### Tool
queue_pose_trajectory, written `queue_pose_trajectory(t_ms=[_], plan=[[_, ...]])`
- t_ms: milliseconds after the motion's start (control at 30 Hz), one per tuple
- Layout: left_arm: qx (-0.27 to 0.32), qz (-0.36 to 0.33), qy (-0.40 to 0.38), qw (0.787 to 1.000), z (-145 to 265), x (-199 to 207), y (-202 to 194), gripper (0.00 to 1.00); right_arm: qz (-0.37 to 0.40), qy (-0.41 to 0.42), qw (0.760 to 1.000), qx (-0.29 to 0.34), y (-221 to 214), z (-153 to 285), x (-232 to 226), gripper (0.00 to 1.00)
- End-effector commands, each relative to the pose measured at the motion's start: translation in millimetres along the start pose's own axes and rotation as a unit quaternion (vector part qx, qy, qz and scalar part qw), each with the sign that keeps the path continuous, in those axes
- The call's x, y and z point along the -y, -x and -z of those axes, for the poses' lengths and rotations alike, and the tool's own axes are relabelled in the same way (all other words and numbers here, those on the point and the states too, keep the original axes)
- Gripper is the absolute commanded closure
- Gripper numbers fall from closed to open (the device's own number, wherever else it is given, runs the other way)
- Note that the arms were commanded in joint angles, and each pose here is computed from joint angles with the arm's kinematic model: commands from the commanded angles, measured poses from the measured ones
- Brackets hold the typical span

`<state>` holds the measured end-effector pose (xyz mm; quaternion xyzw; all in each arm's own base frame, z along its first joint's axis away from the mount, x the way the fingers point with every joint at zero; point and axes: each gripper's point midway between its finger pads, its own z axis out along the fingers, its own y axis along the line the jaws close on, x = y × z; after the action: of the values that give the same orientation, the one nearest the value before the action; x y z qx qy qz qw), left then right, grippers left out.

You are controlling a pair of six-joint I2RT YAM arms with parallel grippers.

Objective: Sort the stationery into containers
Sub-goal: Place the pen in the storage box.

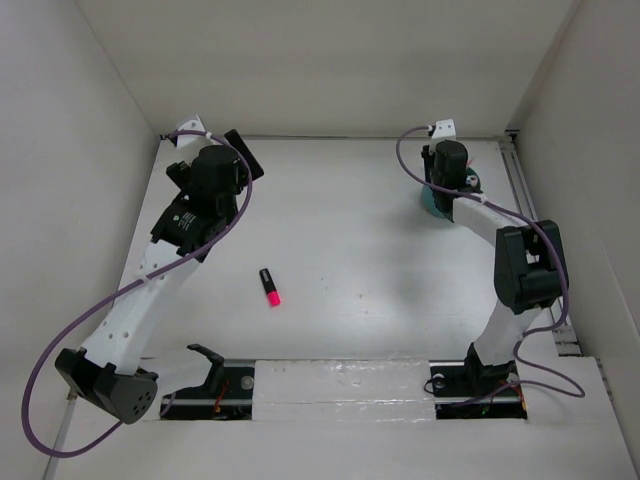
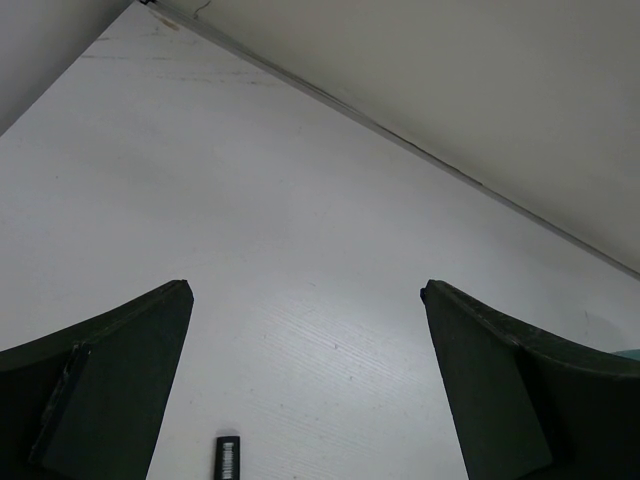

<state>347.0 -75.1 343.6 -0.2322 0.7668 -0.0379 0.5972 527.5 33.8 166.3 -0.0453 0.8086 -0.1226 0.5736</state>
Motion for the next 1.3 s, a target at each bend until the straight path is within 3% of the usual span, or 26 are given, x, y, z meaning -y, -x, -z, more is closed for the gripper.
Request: queue_pose_trajectory(t_ms=[0,133,300,333,467,800,967,1133,1267], plan=[[0.009,0.003,-0.011,1.000,1.4,3.8,5.1,0.00,-0.006,-0.009,0.999,0.035,29.4,-3.1,0.3,0.94],[0.009,0.003,-0.011,1.000,1.4,3.8,5.1,0.00,-0.008,-0.004,0.999,0.040,34.3,-3.3,-1.1,0.83],[0.009,0.003,-0.011,1.000,1.4,3.8,5.1,0.00,-0.006,-0.009,0.999,0.035,31.7,-3.0,0.7,0.80],[0.009,0.003,-0.011,1.000,1.4,3.8,5.1,0.00,-0.005,-0.009,0.999,0.031,27.3,-2.9,0.1,0.73],[0.012,0.006,-0.013,1.000,1.2,5.1,6.7,0.00,-0.005,-0.009,0.999,0.031,27.3,-2.8,0.1,0.72],[0.015,0.004,-0.015,1.000,3.7,4.2,9.5,0.00,-0.006,-0.013,0.999,0.030,25.9,-1.6,5.5,0.50],[0.012,0.004,-0.019,1.000,3.9,5.6,8.6,0.00,-0.007,-0.008,0.999,0.035,30.3,0.4,5.1,0.49],[0.012,0.001,-0.013,1.000,2.6,2.9,5.9,0.00,0.000,0.016,0.999,0.051,50.5,15.2,-13.7,0.45],[0.014,0.003,-0.003,1.000,-0.3,0.8,5.1,0.00,0.017,0.051,0.996,0.073,85.5,45.6,-56.7,0.32]])
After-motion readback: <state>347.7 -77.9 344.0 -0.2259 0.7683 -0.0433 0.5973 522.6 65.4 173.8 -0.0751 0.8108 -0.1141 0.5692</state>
